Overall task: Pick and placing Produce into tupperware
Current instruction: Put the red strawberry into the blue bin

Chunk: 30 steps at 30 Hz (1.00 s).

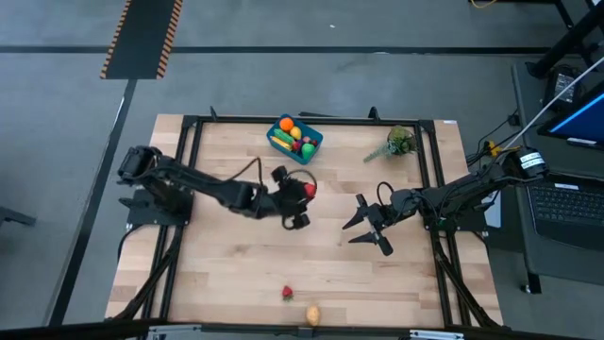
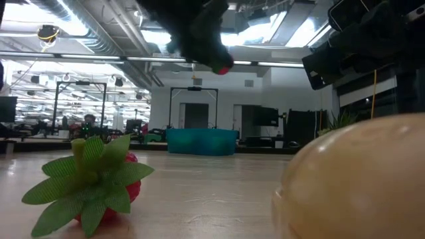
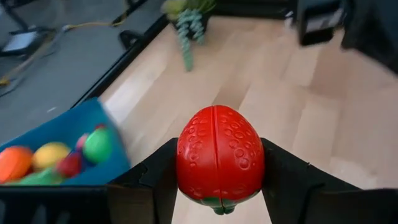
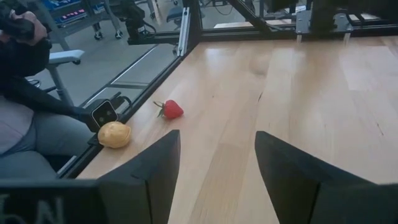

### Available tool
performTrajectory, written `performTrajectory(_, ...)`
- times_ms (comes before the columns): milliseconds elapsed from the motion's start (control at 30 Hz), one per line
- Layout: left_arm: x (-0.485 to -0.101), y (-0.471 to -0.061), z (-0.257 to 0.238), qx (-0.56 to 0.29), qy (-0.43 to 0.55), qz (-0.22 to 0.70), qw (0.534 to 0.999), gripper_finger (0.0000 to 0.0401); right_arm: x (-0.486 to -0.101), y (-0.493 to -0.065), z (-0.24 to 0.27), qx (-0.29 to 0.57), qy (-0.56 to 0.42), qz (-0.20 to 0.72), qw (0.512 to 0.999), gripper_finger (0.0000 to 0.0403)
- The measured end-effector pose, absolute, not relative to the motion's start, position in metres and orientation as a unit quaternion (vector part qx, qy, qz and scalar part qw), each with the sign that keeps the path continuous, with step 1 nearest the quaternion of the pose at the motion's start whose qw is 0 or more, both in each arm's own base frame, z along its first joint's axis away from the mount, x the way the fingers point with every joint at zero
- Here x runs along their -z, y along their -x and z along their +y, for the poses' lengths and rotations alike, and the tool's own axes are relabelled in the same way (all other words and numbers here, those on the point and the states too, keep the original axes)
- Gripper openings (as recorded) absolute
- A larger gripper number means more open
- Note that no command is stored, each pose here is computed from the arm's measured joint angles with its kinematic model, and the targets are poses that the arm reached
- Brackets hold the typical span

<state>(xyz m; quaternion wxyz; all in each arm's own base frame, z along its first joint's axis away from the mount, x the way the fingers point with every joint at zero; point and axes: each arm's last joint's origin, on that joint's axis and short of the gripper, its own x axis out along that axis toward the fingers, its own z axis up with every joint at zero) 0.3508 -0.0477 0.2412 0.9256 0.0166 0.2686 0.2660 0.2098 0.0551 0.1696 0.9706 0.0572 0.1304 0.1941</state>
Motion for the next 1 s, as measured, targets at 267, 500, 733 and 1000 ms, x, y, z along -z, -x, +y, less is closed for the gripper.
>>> performTrajectory(267, -0.236, -0.359, 0.005, -0.215, 0.008, 0.255, 0.943, 0.0177, -0.169, -0.21, 0.055, -0.194, -0.058, 0.134, 0.97, 0.021)
performTrajectory(500, -0.208, -0.348, 0.044, -0.168, 0.047, 0.203, 0.963, 0.0176, -0.167, -0.209, 0.055, -0.193, -0.056, 0.142, 0.969, 0.021)
performTrajectory(733, -0.196, -0.335, 0.075, -0.154, 0.064, 0.179, 0.969, 0.0176, -0.167, -0.209, 0.055, -0.193, -0.055, 0.143, 0.969, 0.021)
performTrajectory(1000, -0.196, -0.324, 0.109, -0.14, 0.051, 0.157, 0.976, 0.0176, -0.167, -0.209, 0.055, -0.194, -0.028, 0.137, 0.971, 0.021)
